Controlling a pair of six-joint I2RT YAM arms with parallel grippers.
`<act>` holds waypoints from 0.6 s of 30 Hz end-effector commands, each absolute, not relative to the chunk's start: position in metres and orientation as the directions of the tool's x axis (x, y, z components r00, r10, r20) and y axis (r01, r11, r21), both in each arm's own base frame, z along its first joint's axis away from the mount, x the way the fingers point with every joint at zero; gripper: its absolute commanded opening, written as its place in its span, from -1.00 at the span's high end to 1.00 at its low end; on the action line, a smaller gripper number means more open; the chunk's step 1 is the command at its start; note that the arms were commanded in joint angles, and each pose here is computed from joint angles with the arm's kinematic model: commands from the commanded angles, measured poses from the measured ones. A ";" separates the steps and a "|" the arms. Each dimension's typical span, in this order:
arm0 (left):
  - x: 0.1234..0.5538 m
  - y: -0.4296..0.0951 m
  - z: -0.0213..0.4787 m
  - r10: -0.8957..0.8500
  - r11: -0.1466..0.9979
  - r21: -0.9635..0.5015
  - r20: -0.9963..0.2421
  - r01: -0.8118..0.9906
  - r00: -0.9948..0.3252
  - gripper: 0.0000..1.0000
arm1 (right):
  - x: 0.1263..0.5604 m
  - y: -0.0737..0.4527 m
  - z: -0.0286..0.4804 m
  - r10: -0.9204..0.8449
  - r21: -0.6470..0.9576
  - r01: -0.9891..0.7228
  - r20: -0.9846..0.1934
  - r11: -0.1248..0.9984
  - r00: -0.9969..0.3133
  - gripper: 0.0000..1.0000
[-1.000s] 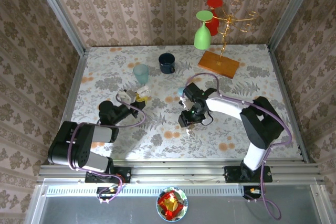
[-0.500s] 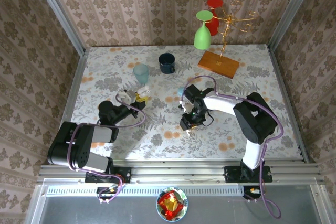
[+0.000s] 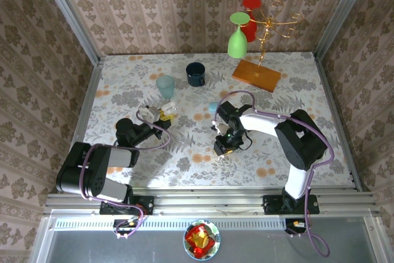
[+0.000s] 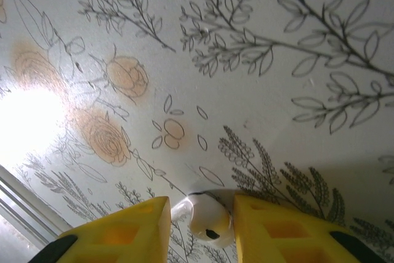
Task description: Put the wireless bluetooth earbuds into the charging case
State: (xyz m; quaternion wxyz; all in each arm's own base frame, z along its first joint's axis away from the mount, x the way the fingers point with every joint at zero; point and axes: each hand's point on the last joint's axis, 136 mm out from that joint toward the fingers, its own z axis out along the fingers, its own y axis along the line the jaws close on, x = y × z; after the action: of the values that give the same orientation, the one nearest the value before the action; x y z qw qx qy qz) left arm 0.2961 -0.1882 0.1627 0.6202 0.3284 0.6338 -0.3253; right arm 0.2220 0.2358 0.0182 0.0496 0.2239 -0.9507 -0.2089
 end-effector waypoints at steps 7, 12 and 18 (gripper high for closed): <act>0.297 -0.193 0.171 0.002 0.549 0.012 -1.000 0.836 0.014 0.95 | 0.219 0.229 0.023 -0.451 0.409 -0.415 -0.009 0.813 -0.893 0.55; 0.297 -0.194 0.171 0.002 0.548 0.010 -1.000 0.837 0.011 0.95 | 0.224 0.230 0.023 -0.436 0.401 -0.409 -0.025 0.820 -0.899 0.52; 0.296 -0.194 0.170 0.002 0.545 0.010 -1.000 0.838 0.010 0.95 | 0.225 0.234 0.018 -0.426 0.415 -0.394 -0.016 0.820 -0.905 0.43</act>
State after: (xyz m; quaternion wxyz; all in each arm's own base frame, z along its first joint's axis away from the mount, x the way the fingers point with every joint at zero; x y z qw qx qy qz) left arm 0.2959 -0.1888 0.1614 0.6180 0.3293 0.6346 -0.3270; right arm 0.2239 0.2348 0.0200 0.0375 0.2246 -0.9511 -0.2087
